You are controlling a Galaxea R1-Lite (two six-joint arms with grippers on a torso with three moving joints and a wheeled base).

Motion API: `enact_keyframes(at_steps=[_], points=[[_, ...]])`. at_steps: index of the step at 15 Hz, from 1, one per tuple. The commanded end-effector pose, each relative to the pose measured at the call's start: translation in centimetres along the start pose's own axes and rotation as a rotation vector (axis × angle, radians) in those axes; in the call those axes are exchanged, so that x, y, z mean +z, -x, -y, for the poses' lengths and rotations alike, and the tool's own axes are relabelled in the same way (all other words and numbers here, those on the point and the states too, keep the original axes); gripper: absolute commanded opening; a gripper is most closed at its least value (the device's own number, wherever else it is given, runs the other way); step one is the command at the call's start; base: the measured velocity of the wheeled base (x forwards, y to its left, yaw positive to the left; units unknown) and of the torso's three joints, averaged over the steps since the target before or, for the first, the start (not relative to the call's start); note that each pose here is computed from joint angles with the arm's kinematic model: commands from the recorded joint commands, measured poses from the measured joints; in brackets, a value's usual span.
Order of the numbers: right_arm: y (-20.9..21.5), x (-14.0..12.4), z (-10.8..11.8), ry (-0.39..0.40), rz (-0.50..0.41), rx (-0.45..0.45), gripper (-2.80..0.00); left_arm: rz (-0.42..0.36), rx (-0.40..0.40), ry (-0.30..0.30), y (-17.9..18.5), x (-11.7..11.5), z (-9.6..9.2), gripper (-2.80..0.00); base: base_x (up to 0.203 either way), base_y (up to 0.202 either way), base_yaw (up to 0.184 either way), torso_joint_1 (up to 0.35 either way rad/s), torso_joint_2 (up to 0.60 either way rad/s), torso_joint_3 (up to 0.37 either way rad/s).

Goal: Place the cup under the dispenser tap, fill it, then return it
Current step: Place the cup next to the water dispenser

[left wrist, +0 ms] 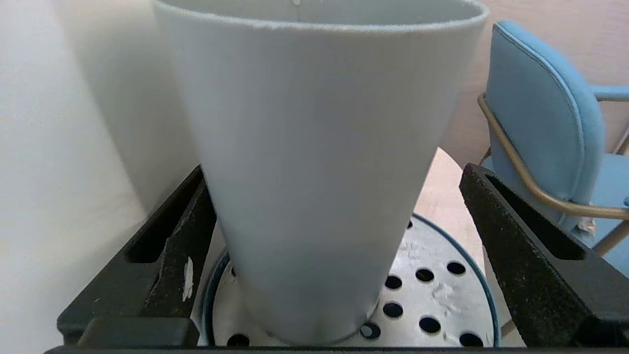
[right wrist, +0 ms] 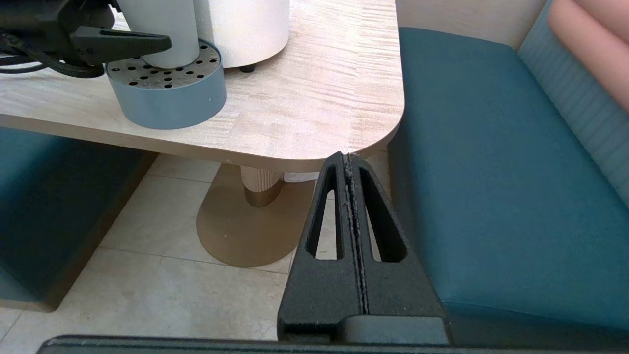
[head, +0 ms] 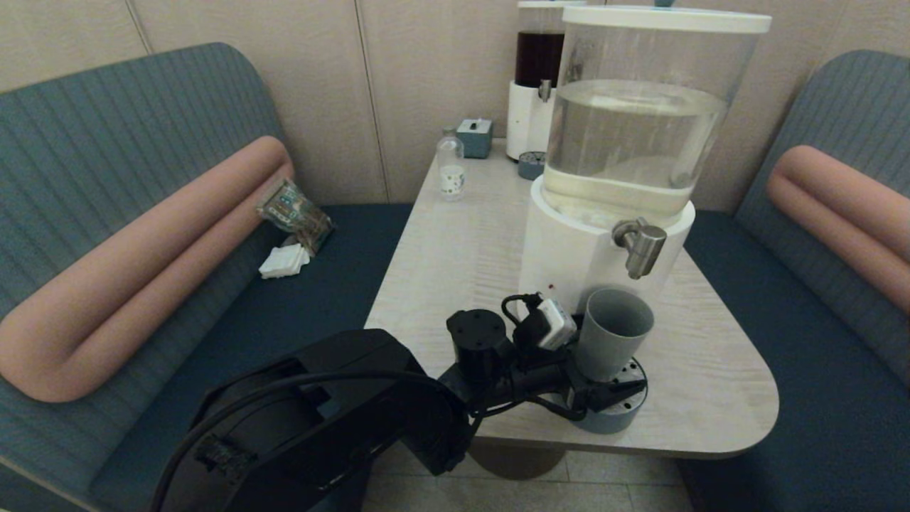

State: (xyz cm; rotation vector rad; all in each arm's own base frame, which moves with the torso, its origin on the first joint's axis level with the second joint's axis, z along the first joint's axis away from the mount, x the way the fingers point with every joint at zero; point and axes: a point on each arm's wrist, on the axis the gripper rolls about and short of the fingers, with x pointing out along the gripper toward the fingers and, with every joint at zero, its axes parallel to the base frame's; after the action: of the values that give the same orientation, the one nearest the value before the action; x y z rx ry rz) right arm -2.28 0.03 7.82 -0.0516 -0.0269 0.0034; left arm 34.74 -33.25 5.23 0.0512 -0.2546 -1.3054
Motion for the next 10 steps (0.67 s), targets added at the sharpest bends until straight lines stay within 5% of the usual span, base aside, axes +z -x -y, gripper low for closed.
enact_keyframes(at_steps=[1,10], points=[[-0.10,-0.36,-0.02,0.001,-0.014,0.001,-2.80,0.011,0.005,-0.008,-0.13,-0.01,-0.10,-2.80,0.000,0.000,0.000,0.000,0.00,0.000],[-0.11,-0.37,-0.02,0.001,-0.014,0.001,-2.80,0.023,0.042,-0.011,-0.19,0.88,0.10,-2.80,0.000,0.000,0.000,0.000,0.00,0.000]])
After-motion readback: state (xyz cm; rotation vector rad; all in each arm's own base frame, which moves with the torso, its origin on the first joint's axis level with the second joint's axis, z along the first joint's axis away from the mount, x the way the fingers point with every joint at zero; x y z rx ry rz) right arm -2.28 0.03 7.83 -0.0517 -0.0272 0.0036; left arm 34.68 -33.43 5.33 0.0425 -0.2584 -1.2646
